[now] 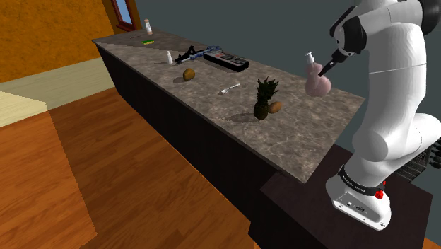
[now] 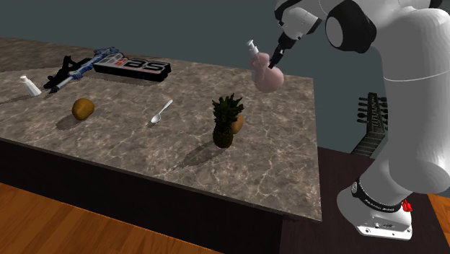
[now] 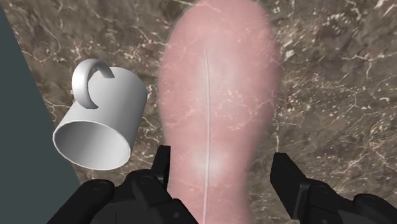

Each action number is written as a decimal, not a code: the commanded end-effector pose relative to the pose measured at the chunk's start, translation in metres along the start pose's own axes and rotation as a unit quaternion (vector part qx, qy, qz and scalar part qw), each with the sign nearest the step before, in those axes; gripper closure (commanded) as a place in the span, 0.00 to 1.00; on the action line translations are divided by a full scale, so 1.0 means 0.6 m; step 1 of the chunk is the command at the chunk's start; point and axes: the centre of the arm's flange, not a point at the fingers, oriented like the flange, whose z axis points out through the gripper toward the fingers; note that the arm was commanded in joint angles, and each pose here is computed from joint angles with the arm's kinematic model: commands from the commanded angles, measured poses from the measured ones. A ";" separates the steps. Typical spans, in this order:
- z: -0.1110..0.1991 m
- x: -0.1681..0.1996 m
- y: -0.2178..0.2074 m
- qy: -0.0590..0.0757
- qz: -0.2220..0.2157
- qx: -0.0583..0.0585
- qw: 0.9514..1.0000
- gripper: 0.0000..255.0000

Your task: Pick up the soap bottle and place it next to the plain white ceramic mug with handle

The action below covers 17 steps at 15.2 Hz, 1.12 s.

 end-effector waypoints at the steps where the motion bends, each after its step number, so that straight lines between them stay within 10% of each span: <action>1: 0.006 -0.005 -0.001 -0.003 0.001 0.003 1.000 0.00; 17: -0.078 -0.001 0.000 -0.003 0.001 0.002 1.000 0.00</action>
